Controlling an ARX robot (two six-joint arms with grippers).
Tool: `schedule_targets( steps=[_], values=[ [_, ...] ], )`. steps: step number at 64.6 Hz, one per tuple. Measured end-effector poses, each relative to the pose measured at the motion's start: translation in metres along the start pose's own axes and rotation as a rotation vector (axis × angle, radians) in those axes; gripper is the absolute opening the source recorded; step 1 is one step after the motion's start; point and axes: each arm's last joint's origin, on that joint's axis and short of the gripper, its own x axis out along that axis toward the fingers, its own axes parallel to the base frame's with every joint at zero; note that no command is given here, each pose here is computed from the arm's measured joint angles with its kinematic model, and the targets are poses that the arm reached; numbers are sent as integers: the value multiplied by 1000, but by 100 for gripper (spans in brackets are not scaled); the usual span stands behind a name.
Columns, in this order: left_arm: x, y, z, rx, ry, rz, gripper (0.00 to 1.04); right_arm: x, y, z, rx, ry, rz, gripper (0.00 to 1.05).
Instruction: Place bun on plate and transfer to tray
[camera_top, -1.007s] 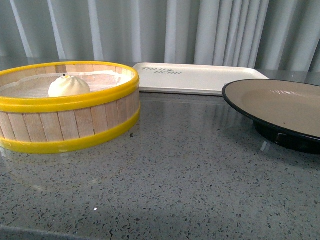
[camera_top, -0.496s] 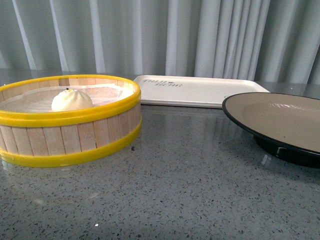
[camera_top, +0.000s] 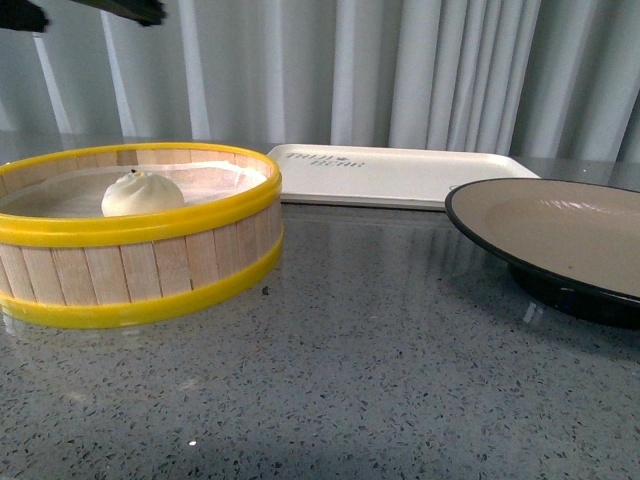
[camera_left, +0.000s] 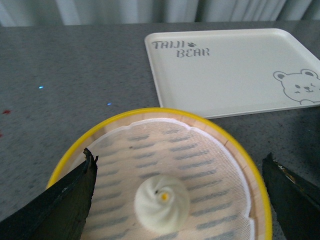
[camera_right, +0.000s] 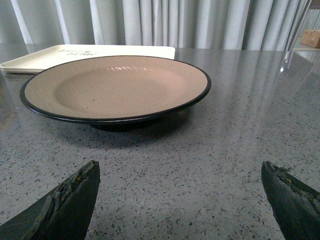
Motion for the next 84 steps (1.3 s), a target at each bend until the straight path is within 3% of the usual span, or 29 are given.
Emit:
schedule_targets(
  steps=[23,84],
  values=[
    [52,-20,-23,46,173,4,98,0,0,0,0,0,0,96],
    [68,-8,-47,100,323,75,98,0,0,0,0,0,0,96]
  ],
)
